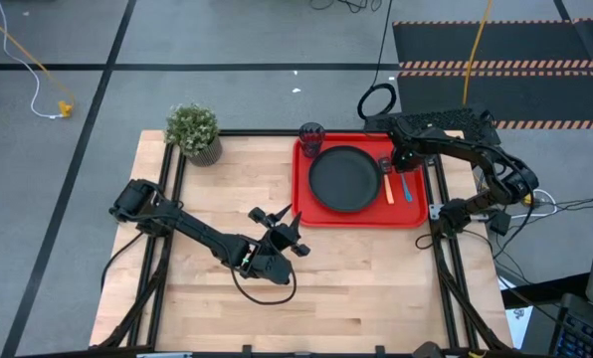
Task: Pick and place plate/cup/fork/spoon on tray
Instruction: Return to Home Position
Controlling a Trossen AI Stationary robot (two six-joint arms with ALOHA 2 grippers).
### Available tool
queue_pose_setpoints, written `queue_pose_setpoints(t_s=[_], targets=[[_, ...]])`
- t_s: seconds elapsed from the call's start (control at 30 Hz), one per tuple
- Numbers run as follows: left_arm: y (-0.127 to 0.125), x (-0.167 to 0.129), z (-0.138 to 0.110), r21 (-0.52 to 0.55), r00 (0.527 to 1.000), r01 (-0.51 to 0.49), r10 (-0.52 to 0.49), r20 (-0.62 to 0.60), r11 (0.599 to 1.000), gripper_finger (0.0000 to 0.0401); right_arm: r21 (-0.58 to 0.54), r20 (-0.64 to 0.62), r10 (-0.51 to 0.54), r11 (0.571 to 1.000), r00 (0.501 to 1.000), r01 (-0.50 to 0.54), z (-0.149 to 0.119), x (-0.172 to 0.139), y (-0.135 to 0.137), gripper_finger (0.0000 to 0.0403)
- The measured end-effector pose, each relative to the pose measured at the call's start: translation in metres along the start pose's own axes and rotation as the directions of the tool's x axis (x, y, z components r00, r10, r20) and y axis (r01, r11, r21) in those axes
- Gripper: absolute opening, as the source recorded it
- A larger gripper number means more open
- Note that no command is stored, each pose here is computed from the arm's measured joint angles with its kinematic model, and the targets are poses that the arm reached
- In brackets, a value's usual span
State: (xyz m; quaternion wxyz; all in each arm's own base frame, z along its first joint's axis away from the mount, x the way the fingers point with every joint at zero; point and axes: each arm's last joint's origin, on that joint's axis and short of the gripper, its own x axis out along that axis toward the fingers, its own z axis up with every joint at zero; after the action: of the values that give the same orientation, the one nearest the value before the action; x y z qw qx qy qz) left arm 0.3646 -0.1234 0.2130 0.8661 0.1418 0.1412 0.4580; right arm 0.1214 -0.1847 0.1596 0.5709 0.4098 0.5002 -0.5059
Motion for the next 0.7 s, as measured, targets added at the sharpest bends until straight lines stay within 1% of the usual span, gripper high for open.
queue_pose_setpoints(t_s=[0.27,0.4,0.53,0.7], targets=[[0.0,0.0,0.0,0.0,1.0,0.0,0.0,0.0,1.0,0.0154,0.0,0.006,0.003,1.0,1.0,-0.003,0.0,0.0,0.0,0.0054],[0.0,0.0,0.0,0.0,1.0,0.0,0.0,0.0,1.0,0.0154,-0.016,0.023,0.014,1.0,1.0,-0.013,-0.002,-0.006,0.003,0.0054],[0.0,0.0,0.0,0.006,1.0,0.0,0.0,0.0,1.0,0.0154,-0.076,0.073,0.052,0.996,0.996,-0.046,-0.01,-0.02,0.011,0.0054],[0.0,-0.001,0.0,0.055,1.0,0.008,-0.008,-0.001,0.998,0.0154,-0.175,0.176,0.145,0.978,0.974,-0.114,-0.025,-0.047,0.022,0.0054]])
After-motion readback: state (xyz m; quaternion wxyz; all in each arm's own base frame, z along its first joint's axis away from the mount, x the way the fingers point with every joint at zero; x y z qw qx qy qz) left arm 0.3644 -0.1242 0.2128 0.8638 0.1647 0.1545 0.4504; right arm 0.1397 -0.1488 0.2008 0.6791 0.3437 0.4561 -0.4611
